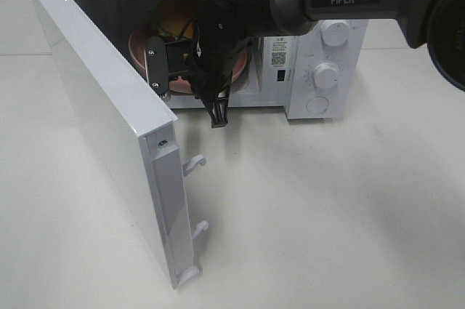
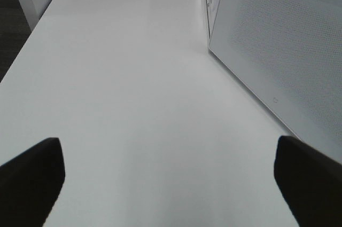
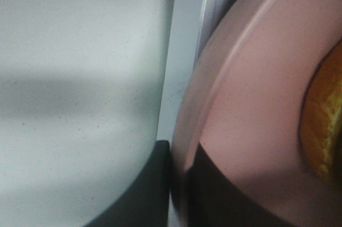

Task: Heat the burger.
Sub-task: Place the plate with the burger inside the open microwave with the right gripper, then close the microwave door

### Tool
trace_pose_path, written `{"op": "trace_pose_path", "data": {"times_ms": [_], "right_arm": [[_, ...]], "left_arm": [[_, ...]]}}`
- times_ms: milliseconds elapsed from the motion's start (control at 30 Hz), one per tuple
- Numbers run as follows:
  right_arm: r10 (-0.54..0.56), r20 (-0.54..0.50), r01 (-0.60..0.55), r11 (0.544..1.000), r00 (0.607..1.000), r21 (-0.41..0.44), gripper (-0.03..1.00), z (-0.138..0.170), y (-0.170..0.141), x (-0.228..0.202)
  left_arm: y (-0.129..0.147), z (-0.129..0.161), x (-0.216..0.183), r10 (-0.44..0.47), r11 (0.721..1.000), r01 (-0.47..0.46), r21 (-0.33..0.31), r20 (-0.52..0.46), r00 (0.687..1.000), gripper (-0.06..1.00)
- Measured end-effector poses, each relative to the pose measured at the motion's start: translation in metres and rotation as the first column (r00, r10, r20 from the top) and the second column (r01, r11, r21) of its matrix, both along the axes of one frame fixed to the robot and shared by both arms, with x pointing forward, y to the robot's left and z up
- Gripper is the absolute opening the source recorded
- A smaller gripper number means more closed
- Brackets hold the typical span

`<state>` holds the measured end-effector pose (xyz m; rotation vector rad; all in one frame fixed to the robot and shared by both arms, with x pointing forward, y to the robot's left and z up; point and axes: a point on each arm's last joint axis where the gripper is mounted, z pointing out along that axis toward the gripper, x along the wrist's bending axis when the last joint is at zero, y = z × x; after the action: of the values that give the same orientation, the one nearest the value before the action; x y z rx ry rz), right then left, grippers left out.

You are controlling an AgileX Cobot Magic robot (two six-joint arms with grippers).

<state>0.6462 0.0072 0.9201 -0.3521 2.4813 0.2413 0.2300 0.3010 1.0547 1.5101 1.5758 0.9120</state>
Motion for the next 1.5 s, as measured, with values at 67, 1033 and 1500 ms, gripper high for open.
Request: {"op": "trace_pose_path", "data": {"times_ms": [67, 1033, 1500], "right_arm": [[0.000, 0.000, 0.000, 1.000, 1.000, 0.000, 0.05, 0.000, 0.000, 0.000], [-0.022, 0.007, 0.022, 0.999, 1.000, 0.025, 0.34, -0.001, 0.002, 0.002], [-0.051, -0.020, 0.051, 0.998, 0.999, 0.034, 0.48, 0.000, -0.006, -0.007]], "left_arm": [[0.000, 0.000, 0.000, 0.000, 1.000, 0.000, 0.000, 0.000, 1.000, 0.99], [0.000, 0.000, 0.000, 0.000, 1.000, 0.000, 0.000, 0.000, 1.000, 0.99], [0.000, 0.000, 0.000, 0.000, 1.000, 0.000, 0.000, 0.000, 1.000, 0.99]]}}
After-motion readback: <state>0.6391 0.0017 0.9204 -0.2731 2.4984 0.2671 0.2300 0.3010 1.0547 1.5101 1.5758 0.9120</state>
